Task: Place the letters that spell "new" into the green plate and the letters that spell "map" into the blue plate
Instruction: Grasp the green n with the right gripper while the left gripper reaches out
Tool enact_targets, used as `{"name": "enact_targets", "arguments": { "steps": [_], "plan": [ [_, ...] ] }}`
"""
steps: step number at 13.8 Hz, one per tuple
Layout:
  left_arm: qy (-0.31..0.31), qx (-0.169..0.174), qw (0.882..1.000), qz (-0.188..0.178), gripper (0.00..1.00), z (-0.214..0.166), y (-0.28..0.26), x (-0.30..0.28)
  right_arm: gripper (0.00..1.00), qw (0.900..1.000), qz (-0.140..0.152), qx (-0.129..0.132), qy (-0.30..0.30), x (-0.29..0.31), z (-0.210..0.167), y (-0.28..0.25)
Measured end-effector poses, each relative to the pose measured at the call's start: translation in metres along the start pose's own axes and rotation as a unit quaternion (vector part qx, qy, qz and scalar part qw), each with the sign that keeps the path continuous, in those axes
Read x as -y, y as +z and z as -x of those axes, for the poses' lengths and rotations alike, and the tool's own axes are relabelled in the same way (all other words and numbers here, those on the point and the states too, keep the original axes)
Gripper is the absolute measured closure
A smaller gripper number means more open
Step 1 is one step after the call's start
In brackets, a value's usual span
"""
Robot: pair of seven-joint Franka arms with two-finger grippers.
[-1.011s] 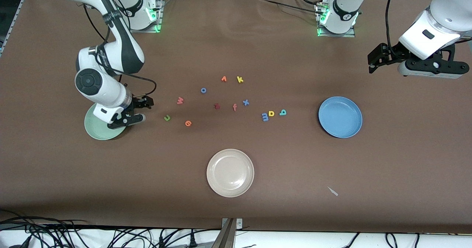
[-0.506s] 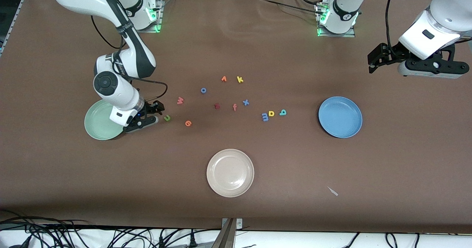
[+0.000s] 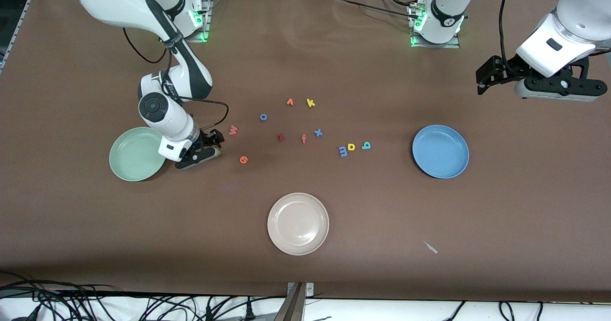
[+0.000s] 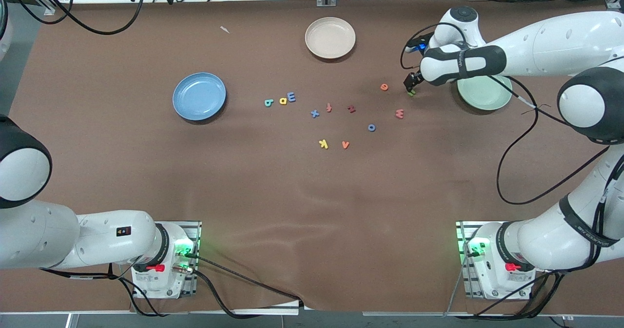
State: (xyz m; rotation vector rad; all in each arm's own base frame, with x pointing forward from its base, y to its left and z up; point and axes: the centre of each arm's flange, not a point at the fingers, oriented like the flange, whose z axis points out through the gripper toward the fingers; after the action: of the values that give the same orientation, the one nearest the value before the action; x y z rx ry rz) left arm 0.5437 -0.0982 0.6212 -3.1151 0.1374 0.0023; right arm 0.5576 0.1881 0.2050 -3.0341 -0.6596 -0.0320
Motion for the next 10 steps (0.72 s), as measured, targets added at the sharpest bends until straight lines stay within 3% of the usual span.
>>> {"name": "enact_targets", "arguments": {
  "steps": [3,6,7,8,10],
  "plan": [
    [0.0,0.0,1.0,0.0,0.0,0.0,0.0,0.0,0.04,1.0,-0.004,-0.007,-0.011,0.005,0.0,0.017],
    [0.0,0.002,1.0,0.001,0.0,-0.001,0.001,0.0,0.16,1.0,-0.006,-0.008,-0.021,0.005,0.002,0.03],
    [0.0,0.004,1.0,0.001,0.0,-0.002,0.004,0.0,0.26,1.0,-0.006,-0.007,-0.023,0.005,0.002,0.031],
    [0.0,0.009,1.0,0.002,0.0,-0.004,0.009,0.001,0.26,1.0,-0.006,-0.007,-0.024,0.005,0.002,0.031],
    [0.003,0.026,1.0,0.006,0.0,-0.013,0.028,0.0,0.36,1.0,-0.006,-0.009,-0.025,0.005,0.001,0.03]
  ]
}}
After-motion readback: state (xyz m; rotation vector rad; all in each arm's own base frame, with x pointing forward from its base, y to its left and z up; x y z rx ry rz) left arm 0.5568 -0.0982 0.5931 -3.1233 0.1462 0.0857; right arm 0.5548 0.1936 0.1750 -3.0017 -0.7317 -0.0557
